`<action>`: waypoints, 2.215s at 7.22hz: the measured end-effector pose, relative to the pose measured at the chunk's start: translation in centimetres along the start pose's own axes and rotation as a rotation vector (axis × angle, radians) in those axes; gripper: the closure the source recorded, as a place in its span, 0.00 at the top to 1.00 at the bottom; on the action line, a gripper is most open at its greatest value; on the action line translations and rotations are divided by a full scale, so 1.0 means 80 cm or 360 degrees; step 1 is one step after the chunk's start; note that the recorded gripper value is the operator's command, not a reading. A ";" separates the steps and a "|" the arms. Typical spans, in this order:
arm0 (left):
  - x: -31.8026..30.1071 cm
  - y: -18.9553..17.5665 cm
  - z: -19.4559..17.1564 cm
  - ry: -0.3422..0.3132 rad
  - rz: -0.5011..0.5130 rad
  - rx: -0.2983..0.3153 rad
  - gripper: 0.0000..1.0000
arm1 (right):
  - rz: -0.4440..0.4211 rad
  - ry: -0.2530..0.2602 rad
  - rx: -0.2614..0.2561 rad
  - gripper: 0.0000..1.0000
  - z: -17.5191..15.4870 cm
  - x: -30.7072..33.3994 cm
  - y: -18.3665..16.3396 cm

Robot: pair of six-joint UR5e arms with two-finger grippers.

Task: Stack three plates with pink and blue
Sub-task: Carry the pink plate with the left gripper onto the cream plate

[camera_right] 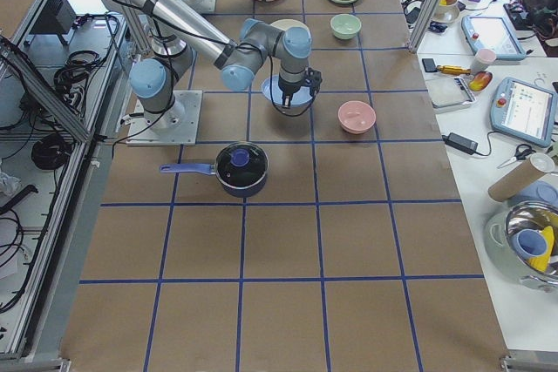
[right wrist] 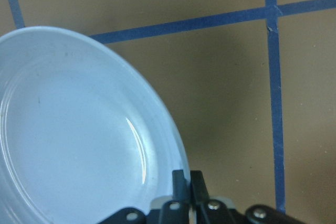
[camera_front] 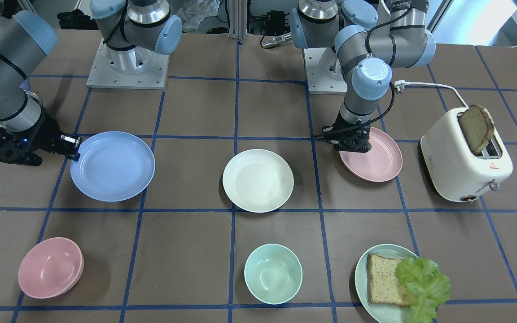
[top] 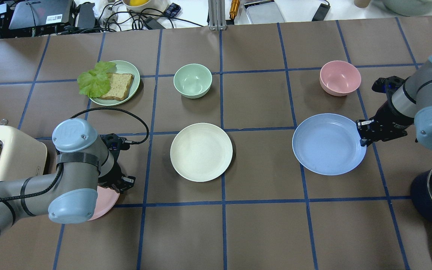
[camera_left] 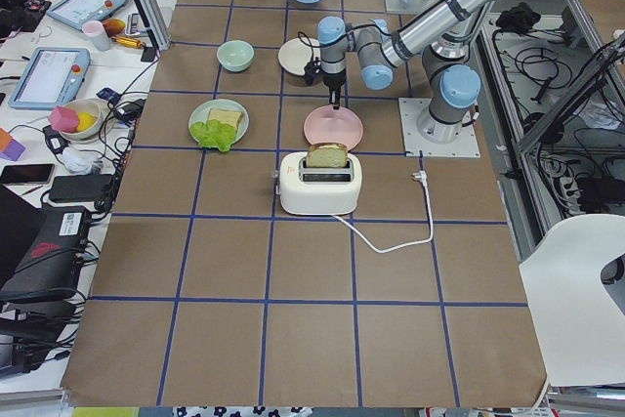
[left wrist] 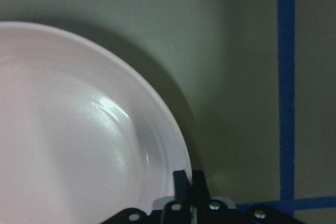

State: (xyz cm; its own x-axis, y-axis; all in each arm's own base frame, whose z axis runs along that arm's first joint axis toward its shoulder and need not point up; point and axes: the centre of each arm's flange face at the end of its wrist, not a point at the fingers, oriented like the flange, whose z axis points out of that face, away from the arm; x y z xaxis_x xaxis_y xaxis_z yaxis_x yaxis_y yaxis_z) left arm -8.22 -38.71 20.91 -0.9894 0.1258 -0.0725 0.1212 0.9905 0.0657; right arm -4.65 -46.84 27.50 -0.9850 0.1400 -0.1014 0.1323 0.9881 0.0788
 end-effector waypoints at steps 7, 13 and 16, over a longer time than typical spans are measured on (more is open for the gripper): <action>0.245 -0.049 -0.139 0.0072 0.0050 0.0268 0.00 | 0.0012 -0.0041 -0.0008 0.00 -0.003 -0.003 -0.002; 0.359 -0.074 -0.115 0.0158 0.0178 0.0208 0.02 | 0.0013 -0.0037 -0.0008 0.00 -0.003 -0.002 -0.002; 0.366 -0.082 -0.100 0.0152 0.0155 0.0183 1.00 | 0.0013 -0.0039 -0.0008 0.00 -0.004 -0.003 -0.002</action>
State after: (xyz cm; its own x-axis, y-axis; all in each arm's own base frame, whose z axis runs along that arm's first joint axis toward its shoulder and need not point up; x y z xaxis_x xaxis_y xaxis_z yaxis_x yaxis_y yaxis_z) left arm -38.59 -41.97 26.28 -0.9750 0.2210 0.0239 0.2197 0.9744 -0.0470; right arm -4.45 -47.04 27.80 -0.9808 0.1499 -0.1249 0.1399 0.9865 0.0849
